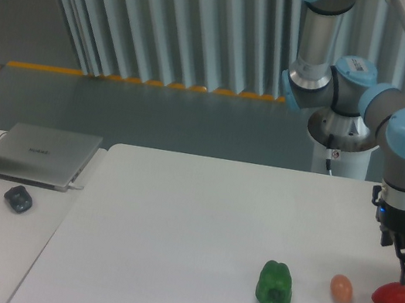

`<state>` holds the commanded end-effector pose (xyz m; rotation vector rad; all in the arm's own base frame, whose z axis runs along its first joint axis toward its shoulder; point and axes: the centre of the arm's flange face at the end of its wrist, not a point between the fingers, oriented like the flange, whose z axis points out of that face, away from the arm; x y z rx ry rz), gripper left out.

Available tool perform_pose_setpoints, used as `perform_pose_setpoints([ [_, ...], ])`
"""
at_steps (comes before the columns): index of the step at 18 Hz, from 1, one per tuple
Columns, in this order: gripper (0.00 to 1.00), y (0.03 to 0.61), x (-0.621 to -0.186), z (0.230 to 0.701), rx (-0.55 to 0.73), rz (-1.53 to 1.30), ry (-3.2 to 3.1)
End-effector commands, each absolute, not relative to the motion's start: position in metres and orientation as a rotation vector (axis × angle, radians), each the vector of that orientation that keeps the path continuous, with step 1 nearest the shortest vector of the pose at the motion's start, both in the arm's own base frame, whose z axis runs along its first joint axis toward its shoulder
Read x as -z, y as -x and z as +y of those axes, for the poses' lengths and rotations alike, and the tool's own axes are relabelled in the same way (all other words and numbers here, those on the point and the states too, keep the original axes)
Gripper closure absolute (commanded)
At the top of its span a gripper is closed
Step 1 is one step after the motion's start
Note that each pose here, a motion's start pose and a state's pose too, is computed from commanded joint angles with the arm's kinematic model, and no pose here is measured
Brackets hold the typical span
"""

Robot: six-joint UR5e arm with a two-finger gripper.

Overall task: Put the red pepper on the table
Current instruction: 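Open the gripper and lift it up off the red pepper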

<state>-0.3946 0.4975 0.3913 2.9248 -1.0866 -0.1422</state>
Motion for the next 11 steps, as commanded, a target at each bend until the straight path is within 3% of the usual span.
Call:
perform_pose_setpoints([
  [11,0.00,0.3925,-0.3896,0.4925,0.141,-1.159,-2.887],
])
